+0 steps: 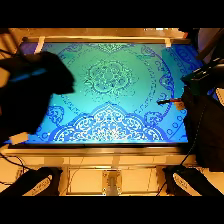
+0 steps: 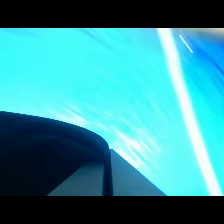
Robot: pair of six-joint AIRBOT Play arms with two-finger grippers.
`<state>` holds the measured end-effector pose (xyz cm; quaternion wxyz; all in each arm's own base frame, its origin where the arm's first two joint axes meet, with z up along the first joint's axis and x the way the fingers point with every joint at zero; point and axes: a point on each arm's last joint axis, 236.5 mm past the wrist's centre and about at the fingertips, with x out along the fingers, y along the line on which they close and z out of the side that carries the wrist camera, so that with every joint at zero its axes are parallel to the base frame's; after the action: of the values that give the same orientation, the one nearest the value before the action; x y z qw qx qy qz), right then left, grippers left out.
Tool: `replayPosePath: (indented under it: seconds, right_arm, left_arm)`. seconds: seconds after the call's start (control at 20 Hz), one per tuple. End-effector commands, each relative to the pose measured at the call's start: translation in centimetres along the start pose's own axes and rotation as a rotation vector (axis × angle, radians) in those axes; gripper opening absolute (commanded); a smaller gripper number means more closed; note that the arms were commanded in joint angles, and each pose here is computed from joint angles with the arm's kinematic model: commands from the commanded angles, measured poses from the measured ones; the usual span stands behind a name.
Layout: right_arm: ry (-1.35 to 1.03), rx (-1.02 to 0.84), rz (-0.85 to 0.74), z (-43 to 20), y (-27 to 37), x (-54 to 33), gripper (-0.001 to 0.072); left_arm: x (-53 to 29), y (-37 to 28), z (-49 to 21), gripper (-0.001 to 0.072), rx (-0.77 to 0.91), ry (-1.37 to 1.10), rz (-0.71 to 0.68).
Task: Fold the clothes and pants, and hang the long-sleeved shirts on hangers.
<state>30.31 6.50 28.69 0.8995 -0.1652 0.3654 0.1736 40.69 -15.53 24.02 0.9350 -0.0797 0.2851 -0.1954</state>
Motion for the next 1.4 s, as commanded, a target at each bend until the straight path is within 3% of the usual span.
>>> replayPosePath:
  seconds: [0.0, 0.15, 0.3, 0.35, 0.4, 0.45, 0.65, 0.8, 0.9, 1.15, 1.35]
  right_arm:
    - [0.091, -0.001, -0.128, -2.1, -2.9, -1.2, 0.0452]
    - [0.092, -0.001, -0.131, -2.1, -3.0, -1.2, 0.0452]
    - [0.092, 0.000, -0.131, -2.1, -3.0, -1.2, 0.0451]
    - [0.091, 0.000, -0.131, -2.1, -3.0, -1.2, 0.0451]
    - [0.092, 0.000, -0.131, -2.1, -3.0, -1.1, 0.0452]
    - [0.091, 0.000, -0.129, -2.0, -3.0, -1.1, 0.0452]
    - [0.072, 0.002, 0.038, -1.1, 0.6, 0.8, 0.0452]
    - [0.167, 0.019, 0.094, -3.1, 1.4, 5.0, 0.0452]
    - [0.223, 0.033, 0.111, -4.5, 1.5, 7.9, 0.0452]
    - [0.302, 0.103, 0.163, -5.7, 2.4, 11.3, 0.0452]
    - [0.290, 0.105, 0.163, -5.4, 2.4, 11.7, 0.0452]
  left_arm:
    - [4.4, -13.0, -10.4, 0.0016, 0.156, 0.287, -0.259]
    - [8.6, -21.6, -19.1, 0.0016, 0.249, 0.426, -0.391]
    - [11.8, -25.3, -24.7, 0.0033, 0.300, 0.466, -0.428]
    - [12.6, -25.1, -24.2, 0.0248, 0.298, 0.439, -0.420]
    - [13.2, -24.0, -22.5, 0.0660, 0.309, 0.396, -0.393]
    - [13.6, -21.8, -19.7, 0.0712, 0.325, 0.345, -0.345]
    - [10.1, -7.6, -9.8, 0.0711, 0.209, 0.272, -0.097]
    - [5.7, 4.0, -13.6, 0.0711, -0.006, 0.538, 0.115]
    - [3.5, 8.3, -18.5, 0.0711, -0.129, 0.712, 0.199]
    - [6.3, 11.0, -21.7, 0.0711, -0.197, 0.644, 0.234]
    - [10.8, 10.1, -21.9, 0.0710, -0.162, 0.589, 0.111]
